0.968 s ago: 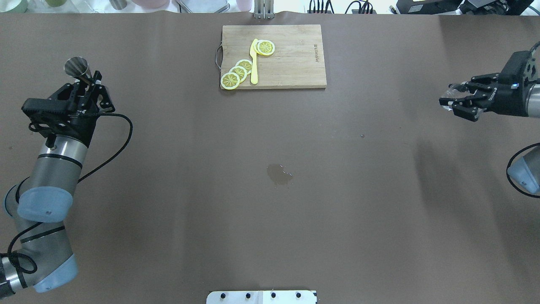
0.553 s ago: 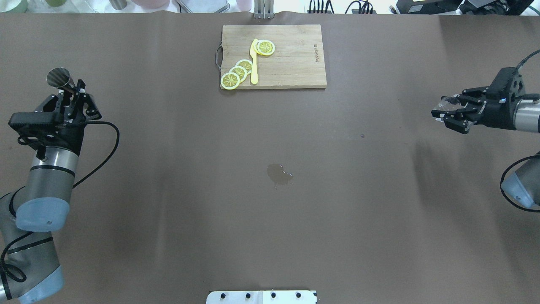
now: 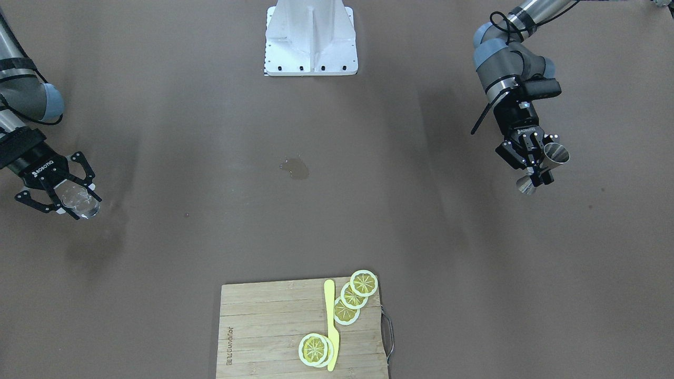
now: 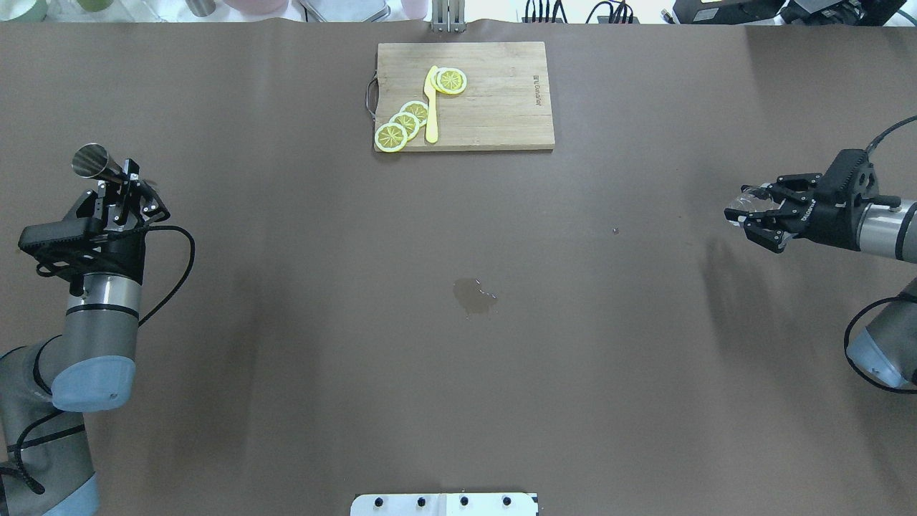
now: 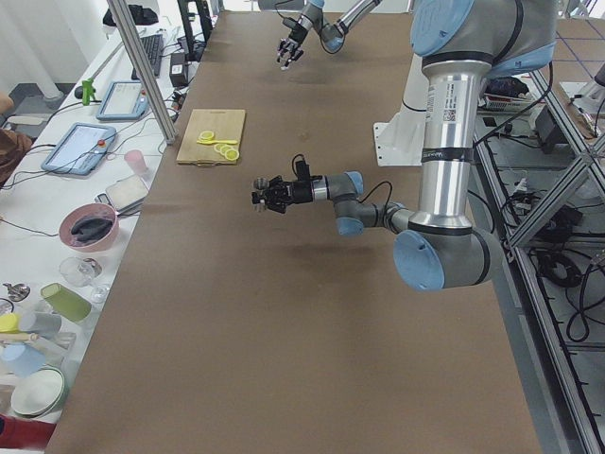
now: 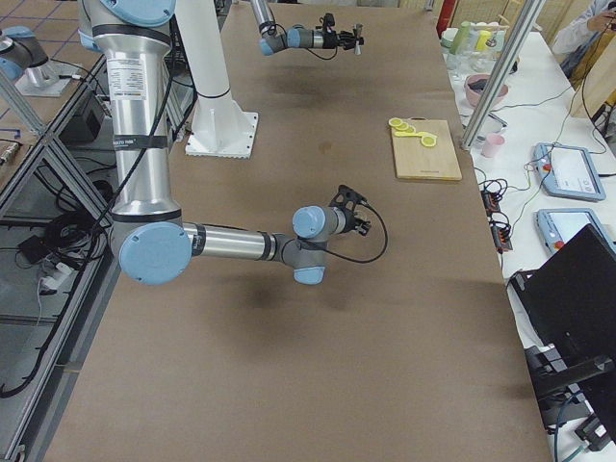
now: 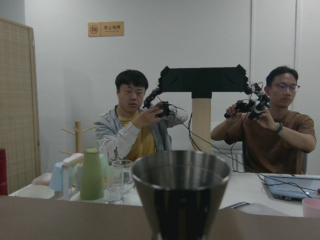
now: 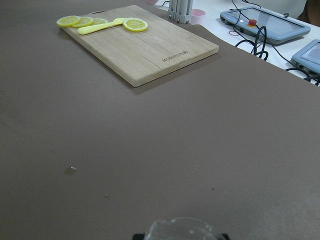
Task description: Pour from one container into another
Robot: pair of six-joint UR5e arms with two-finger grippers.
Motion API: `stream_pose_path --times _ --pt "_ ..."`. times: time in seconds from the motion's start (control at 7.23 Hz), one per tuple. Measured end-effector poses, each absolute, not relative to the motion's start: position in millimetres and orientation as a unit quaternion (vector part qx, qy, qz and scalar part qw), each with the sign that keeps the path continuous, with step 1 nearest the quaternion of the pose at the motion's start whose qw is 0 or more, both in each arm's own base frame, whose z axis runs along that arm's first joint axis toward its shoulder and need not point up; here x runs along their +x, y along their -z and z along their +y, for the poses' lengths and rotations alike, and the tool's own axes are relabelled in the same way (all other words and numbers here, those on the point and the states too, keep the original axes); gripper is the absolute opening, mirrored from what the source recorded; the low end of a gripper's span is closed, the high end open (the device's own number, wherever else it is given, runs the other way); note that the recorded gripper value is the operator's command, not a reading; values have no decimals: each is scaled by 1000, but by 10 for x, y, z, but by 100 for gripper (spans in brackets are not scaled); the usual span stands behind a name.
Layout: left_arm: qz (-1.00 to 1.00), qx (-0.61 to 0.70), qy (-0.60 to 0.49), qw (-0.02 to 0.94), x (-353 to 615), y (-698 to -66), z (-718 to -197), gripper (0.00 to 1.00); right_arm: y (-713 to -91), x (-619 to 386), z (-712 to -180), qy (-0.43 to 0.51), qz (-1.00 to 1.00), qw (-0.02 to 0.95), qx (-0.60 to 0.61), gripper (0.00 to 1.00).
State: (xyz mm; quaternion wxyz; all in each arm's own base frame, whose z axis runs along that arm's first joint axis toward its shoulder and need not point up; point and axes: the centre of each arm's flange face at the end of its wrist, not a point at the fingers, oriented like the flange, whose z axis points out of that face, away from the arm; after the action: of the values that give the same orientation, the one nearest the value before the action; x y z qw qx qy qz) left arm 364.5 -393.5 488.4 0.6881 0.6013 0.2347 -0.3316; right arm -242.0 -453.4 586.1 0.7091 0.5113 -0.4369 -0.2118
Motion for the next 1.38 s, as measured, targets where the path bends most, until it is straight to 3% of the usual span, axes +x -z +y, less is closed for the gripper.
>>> stream_pose_path --times 1.24,1.38 --pt "235 588 349 691 4135 -5225 -3892 0 -6262 -2706 -4393 185 -444 715 508 0" --pt "233 588 343 694 4207 -5250 -3878 0 -6261 -2710 -4395 185 -444 714 508 12"
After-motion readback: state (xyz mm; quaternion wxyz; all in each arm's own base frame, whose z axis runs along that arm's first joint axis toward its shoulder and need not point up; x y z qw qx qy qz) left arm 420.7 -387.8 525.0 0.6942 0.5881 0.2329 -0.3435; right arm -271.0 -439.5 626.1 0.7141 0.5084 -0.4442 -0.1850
